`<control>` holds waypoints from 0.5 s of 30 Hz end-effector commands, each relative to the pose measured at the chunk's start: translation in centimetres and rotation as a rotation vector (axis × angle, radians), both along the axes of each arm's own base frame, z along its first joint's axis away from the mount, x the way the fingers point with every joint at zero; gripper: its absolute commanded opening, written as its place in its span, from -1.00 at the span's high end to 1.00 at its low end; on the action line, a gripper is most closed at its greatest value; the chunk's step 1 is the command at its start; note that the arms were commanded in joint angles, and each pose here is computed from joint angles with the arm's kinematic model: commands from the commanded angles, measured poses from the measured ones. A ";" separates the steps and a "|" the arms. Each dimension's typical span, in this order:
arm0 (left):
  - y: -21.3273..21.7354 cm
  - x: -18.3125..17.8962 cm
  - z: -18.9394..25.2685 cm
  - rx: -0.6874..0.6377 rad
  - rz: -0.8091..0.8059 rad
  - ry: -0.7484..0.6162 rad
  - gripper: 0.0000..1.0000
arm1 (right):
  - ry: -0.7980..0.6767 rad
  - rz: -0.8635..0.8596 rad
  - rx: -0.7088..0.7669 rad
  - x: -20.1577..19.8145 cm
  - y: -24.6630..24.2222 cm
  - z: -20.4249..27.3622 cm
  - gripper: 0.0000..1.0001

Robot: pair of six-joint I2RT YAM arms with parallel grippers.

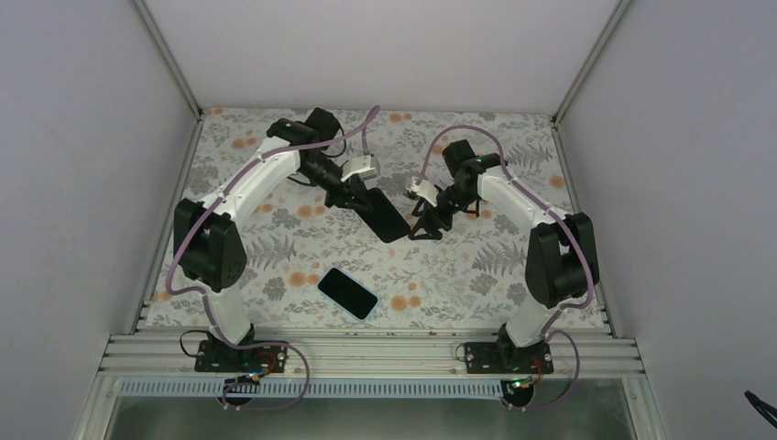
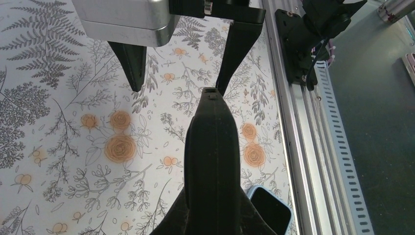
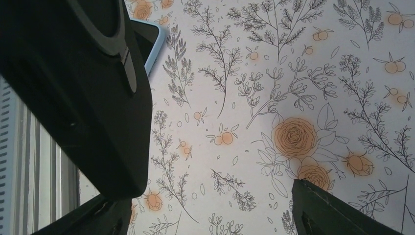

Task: Take the phone out of the phone case
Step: Remove the phone case from the phone.

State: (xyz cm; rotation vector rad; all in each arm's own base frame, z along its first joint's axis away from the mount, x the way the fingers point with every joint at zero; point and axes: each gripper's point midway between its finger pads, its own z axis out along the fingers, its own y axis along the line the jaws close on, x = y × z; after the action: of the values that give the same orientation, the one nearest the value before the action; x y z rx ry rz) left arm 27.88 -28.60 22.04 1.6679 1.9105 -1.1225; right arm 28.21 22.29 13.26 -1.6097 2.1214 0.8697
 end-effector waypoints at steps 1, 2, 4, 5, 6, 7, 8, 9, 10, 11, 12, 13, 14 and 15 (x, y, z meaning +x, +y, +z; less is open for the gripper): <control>-1.1 -0.9 2.2 -0.094 -0.045 -0.011 0.95 | -0.025 0.003 0.022 1.0 0.3 0.4 -0.62; -1.0 -1.0 2.3 -0.095 -0.045 -0.011 0.95 | -0.025 0.004 0.020 1.0 0.3 0.3 -0.62; -1.0 -1.2 2.4 -0.097 -0.049 -0.011 0.95 | -0.028 0.002 0.017 1.1 0.3 0.2 -0.62; -1.0 -1.4 2.5 -0.099 -0.051 -0.011 0.95 | -0.028 0.003 0.018 1.2 0.3 0.2 -0.62; -1.1 -1.6 2.6 -0.102 -0.056 -0.007 0.95 | -0.028 0.000 0.018 1.3 0.4 0.1 -0.61; -1.2 -1.8 2.6 -0.104 -0.063 -0.004 0.95 | -0.031 -0.002 0.018 1.5 0.4 0.1 -0.60; -1.2 -2.1 2.6 -0.103 -0.071 0.003 0.95 | -0.034 -0.004 0.017 1.6 0.4 0.1 -0.59; -1.3 -2.4 2.6 -0.103 -0.080 0.005 0.95 | -0.035 -0.007 0.016 1.7 0.4 0.1 -0.58; -1.4 -2.8 2.5 -0.102 -0.090 0.006 0.95 | -0.044 -0.012 0.015 2.0 0.5 0.1 -0.57; -1.5 -3.1 2.5 -0.098 -0.097 0.010 0.95 | -0.053 -0.020 0.008 2.4 0.4 0.1 -0.56; -1.6 -3.4 2.4 -0.095 -0.106 0.014 0.95 | -0.059 -0.025 0.004 2.7 0.4 0.1 -0.55; -1.7 -3.8 2.3 -0.090 -0.116 0.018 0.95 | -0.067 -0.034 0.002 3.1 0.4 0.2 -0.54; -1.8 -4.2 2.3 -0.089 -0.126 0.021 0.95 | -0.074 -0.043 0.000 3.6 0.5 0.3 -0.53; -1.9 -4.6 2.3 -0.088 -0.136 0.024 0.95 | -0.077 -0.048 -0.001 3.9 0.5 0.4 -0.53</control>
State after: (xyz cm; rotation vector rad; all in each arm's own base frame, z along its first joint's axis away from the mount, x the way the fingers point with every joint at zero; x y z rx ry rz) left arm 27.56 -28.97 21.73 1.7111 1.8918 -1.0910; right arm 28.48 22.14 12.36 -1.6143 2.1642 0.8657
